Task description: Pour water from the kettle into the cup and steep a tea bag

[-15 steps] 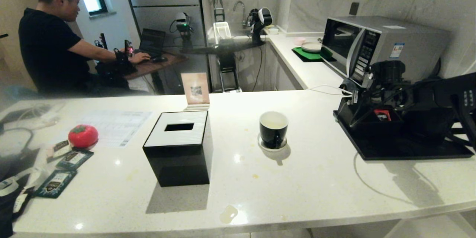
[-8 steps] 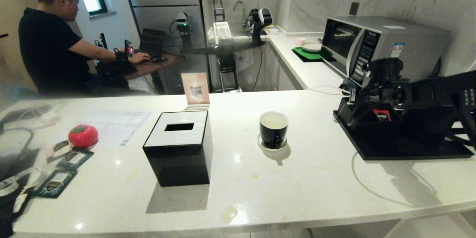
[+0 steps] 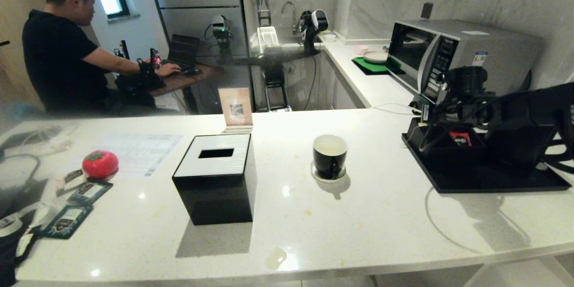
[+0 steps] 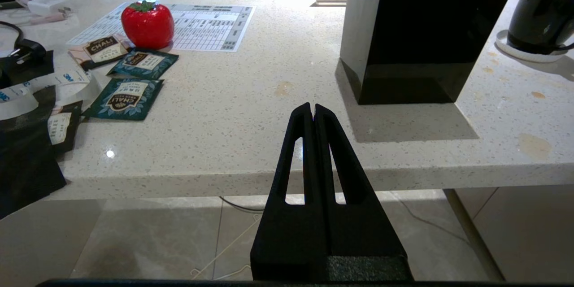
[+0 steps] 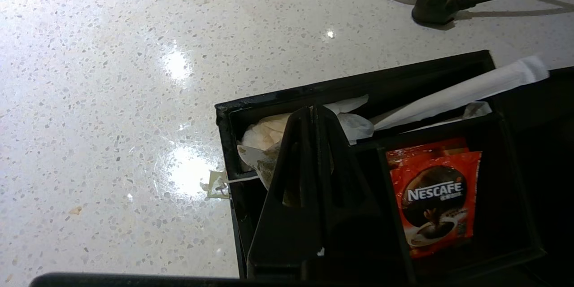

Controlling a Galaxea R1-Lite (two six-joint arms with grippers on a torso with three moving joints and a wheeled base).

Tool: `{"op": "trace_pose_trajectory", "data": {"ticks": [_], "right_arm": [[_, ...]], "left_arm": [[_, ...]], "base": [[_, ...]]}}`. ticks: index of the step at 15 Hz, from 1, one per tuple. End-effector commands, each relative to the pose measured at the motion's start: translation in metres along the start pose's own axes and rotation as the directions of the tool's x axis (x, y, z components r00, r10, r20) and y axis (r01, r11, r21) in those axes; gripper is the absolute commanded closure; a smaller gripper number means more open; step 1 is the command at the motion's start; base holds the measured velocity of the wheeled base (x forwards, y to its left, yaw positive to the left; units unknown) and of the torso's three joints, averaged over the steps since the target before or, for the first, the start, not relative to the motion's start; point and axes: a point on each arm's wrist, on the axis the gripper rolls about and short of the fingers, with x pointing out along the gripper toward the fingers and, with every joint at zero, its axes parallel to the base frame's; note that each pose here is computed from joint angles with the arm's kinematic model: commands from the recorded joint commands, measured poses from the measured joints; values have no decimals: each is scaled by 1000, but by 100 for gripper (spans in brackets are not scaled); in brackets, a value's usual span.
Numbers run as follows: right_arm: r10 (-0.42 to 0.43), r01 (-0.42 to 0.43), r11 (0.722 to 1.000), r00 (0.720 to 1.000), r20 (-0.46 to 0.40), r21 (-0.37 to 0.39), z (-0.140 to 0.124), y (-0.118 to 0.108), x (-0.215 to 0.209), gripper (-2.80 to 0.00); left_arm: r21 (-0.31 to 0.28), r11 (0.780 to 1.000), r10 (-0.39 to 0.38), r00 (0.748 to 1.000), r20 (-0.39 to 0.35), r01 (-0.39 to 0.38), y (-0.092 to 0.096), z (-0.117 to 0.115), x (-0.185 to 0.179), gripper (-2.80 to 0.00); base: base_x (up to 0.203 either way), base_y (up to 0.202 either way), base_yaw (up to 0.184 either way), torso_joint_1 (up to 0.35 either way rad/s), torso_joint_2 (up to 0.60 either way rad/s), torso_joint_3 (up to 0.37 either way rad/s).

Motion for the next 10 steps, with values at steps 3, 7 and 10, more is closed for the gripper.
{"op": "trace_pose_trajectory", "data": {"ticks": [3,7,10], "right_arm": [[-8,8,1000,1000,20,6,8,-2,-12,0],[-3,2,1000,999,43,31,16,-1,-22,0],[5,-6,999,999,53,36,20,1,-31,0]], "left_arm": [[-1,1000,1,1000,-1,-1,0,0,0,0],[-1,1000,1,1000,-1,-1,0,0,0,0],[-1,1000,1,1000,-1,-1,0,0,0,0]], "base": [[0,0,0,0,0,0],[0,0,0,0,0,0],[0,0,0,0,0,0]]}}
